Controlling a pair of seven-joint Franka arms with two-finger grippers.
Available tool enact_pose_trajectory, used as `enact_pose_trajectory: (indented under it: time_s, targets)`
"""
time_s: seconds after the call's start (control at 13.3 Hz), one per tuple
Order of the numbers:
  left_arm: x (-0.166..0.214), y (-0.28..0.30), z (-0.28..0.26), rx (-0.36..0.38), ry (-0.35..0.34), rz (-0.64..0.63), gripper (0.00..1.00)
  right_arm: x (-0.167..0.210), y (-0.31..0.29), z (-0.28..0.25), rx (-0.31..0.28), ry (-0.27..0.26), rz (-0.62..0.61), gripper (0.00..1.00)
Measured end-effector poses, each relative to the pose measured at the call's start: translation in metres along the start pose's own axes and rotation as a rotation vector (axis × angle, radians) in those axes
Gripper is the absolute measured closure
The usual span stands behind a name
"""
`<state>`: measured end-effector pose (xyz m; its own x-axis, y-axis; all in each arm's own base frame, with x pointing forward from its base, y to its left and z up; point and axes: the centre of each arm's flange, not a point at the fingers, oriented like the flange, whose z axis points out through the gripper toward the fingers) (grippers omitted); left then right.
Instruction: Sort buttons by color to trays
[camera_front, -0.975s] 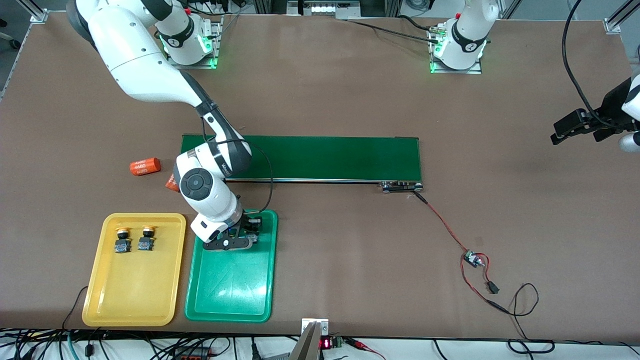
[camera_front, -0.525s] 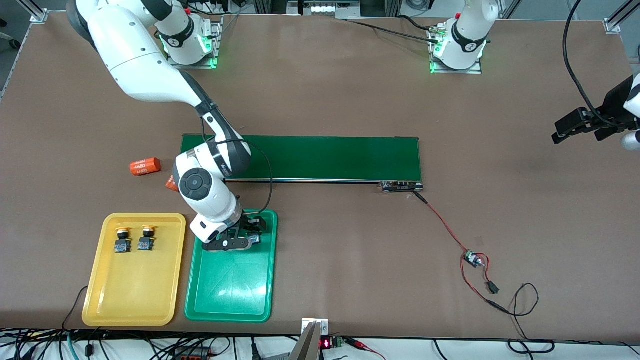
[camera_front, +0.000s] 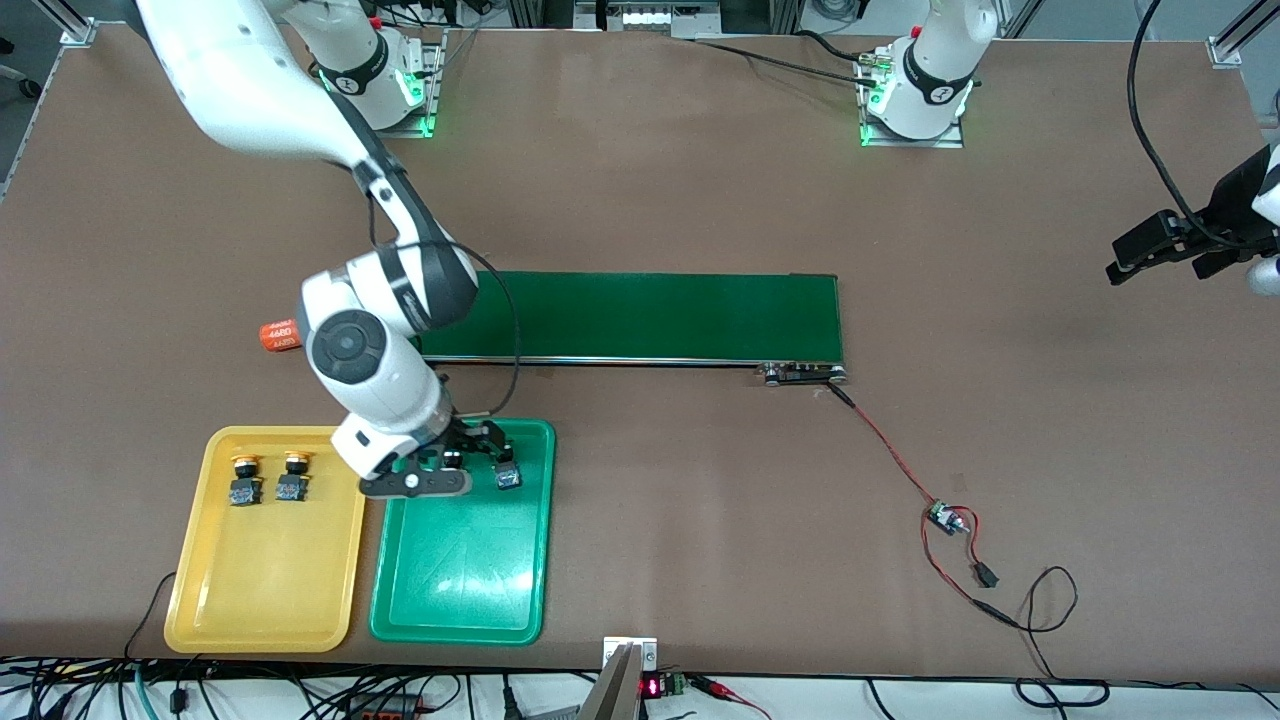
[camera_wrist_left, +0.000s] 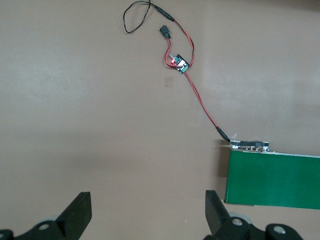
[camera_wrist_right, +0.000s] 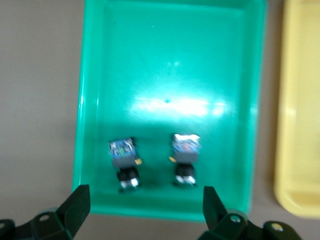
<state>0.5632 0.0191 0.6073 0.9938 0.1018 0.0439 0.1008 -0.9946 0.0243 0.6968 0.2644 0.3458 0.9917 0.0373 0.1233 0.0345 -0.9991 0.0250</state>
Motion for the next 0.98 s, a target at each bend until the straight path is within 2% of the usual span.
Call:
enact_pose_trajectory:
  time_s: [0.15,0.3,0.45,0.75,0.98]
  targets:
    - [-0.001,0.001,-0.002,0.0,0.004,0.001,0.0,-0.001,0.026,-0.049,-0.023,-0.032,0.042,0.0]
    - [-0.002,0.001,-0.004,0.0,0.006,0.002,0.0,-0.003,0.064,-0.093,-0.01,-0.075,0.105,0.0]
    - [-0.002,0.001,-0.004,0.0,0.006,0.002,0.0,-0.007,0.113,-0.133,-0.022,-0.102,0.114,0.0]
    - [-0.002,0.001,-0.004,0.0,0.006,0.003,0.0,-0.021,0.21,-0.199,-0.046,-0.111,0.149,0.0]
    - [-0.002,0.001,-0.004,0.0,0.006,0.003,0.0,-0.041,0.249,-0.231,-0.056,-0.123,0.179,0.0]
